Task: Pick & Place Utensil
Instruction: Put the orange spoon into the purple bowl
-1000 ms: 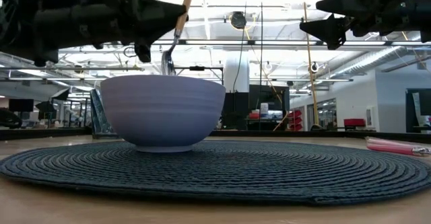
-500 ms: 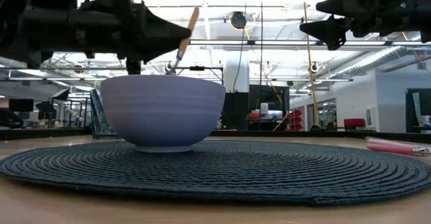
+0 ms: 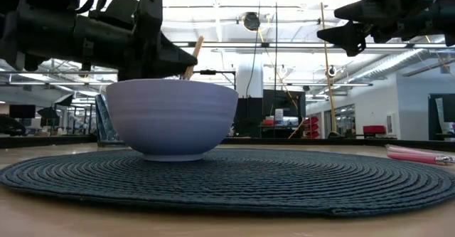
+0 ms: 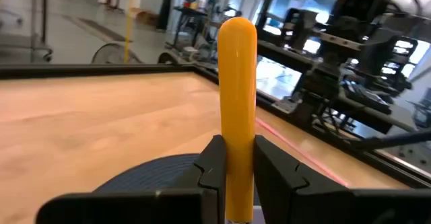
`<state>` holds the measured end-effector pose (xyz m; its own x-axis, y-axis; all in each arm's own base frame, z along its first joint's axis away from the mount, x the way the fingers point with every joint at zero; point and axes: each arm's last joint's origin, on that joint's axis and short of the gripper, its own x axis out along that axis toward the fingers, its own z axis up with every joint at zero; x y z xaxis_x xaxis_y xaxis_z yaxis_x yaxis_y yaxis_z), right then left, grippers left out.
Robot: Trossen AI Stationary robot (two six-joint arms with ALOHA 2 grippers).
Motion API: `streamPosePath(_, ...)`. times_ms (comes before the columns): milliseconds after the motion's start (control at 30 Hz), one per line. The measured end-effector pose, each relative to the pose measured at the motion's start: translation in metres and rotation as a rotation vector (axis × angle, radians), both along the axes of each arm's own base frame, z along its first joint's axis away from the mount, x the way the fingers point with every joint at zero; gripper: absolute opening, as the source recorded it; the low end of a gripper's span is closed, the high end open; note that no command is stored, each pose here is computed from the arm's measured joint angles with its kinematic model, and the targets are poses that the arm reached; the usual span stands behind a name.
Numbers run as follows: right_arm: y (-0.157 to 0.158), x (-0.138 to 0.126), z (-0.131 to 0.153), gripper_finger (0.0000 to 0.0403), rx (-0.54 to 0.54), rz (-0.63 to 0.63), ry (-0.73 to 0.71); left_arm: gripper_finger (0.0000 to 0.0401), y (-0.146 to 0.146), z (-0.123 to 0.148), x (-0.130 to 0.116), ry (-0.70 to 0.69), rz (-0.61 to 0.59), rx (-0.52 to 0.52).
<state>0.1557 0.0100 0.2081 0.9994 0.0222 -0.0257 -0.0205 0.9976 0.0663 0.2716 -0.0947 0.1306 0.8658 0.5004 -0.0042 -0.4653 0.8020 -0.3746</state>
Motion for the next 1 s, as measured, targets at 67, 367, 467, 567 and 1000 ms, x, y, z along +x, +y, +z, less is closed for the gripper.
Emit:
streamPosePath(67,0.0000,0.0000,0.0000,0.0318,0.000,0.000,0.000,0.0061,0.0000,-0.0014,-0.0004,0.000,0.017,-0.020)
streamPosePath(367,0.0000,0.0000,0.0000,0.0318,0.006,0.000,0.000,0.0058,0.0006,-0.0051,-0.0009,-0.002,0.040,-0.068)
streamPosePath(467,0.0000,0.0000,0.0000,0.0318,0.007,0.000,0.000,0.0069,0.0012,-0.0056,-0.0013,-0.009,0.063,-0.083)
streamPosePath(567,0.0000,0.0000,0.0000,0.0318,0.007,0.000,0.000,0.0072,0.0015,-0.0056,-0.0015,-0.017,0.077,-0.093)
streamPosePath(1000,0.0000,0.0000,0.0000,0.0318,0.007,0.000,0.000,0.0075,0.0019,-0.0056,-0.0019,-0.050,0.094,-0.141)
